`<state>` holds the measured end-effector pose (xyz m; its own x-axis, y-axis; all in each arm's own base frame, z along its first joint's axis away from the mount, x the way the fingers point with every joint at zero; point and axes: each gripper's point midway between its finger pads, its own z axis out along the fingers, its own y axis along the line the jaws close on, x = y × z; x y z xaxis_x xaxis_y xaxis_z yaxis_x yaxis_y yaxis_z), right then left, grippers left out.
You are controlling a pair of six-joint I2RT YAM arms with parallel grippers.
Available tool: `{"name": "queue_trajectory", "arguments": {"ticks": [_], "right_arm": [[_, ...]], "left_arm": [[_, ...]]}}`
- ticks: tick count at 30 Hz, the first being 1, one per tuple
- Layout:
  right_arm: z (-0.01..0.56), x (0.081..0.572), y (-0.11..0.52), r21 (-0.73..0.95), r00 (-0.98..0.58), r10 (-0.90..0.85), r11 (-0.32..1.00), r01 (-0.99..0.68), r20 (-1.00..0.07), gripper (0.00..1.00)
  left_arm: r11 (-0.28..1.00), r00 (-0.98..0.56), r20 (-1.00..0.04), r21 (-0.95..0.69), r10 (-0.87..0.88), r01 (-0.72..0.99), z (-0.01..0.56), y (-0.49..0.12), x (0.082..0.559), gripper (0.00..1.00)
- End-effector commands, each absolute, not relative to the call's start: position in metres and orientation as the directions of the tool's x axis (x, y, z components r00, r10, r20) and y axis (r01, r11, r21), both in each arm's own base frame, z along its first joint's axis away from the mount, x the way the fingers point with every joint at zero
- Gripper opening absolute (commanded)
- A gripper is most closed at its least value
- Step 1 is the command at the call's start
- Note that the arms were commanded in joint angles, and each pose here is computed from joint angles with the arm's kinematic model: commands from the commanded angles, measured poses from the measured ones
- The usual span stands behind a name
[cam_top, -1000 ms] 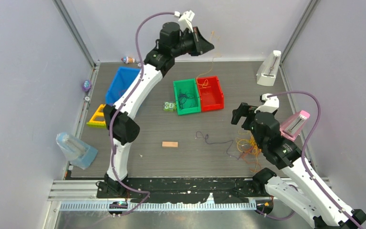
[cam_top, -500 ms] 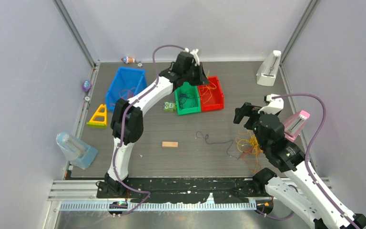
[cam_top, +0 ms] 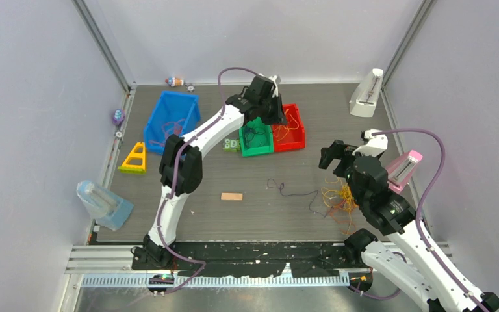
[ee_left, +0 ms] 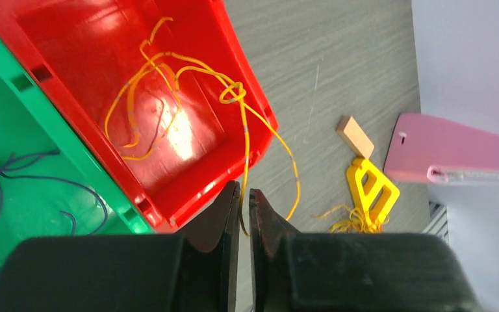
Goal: Untangle the cables
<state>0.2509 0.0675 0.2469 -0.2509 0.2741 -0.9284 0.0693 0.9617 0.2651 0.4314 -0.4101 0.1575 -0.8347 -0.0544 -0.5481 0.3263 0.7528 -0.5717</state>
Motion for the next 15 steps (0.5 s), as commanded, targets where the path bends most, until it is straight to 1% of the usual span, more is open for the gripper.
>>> {"name": "queue_trajectory", "arguments": {"ticks": [1,2,3,6,7,8,11,15], "right_arm": [[0.250,0.252,0.064,0.289,-0.226,0.302,0.953,0.090,-0.926,1.00],[0.248,0.252,0.062,0.282,-0.233,0.298,0.954,0.098,-0.926,1.00],[0.245,0.253,0.062,0.273,-0.244,0.291,0.956,0.107,-0.925,1.00],[0.231,0.251,0.052,0.238,-0.292,0.285,0.953,0.185,-0.913,1.00],[0.227,0.250,0.049,0.232,-0.305,0.288,0.950,0.208,-0.908,1.00],[0.218,0.248,0.044,0.211,-0.334,0.290,0.944,0.252,-0.897,1.00],[0.192,0.240,0.035,0.162,-0.421,0.302,0.928,0.336,-0.855,1.00],[0.152,0.230,0.023,0.136,-0.503,0.374,0.884,0.448,-0.779,1.00]], "left_arm": [[0.815,-0.824,-0.563,-0.505,-0.060,0.285,0.157,-0.400,0.453,0.15],[0.817,-0.826,-0.561,-0.503,-0.060,0.282,0.157,-0.399,0.456,0.19],[0.819,-0.826,-0.560,-0.501,-0.059,0.281,0.158,-0.399,0.456,0.26],[0.817,-0.808,-0.586,-0.491,-0.054,0.301,0.171,-0.396,0.456,0.51],[0.817,-0.801,-0.597,-0.485,-0.050,0.310,0.177,-0.394,0.455,0.58],[0.822,-0.792,-0.608,-0.475,-0.048,0.315,0.183,-0.391,0.455,0.63],[0.825,-0.764,-0.644,-0.450,-0.034,0.343,0.203,-0.382,0.450,0.67],[0.805,-0.713,-0.701,-0.435,-0.022,0.403,0.242,-0.372,0.433,0.69]]}}
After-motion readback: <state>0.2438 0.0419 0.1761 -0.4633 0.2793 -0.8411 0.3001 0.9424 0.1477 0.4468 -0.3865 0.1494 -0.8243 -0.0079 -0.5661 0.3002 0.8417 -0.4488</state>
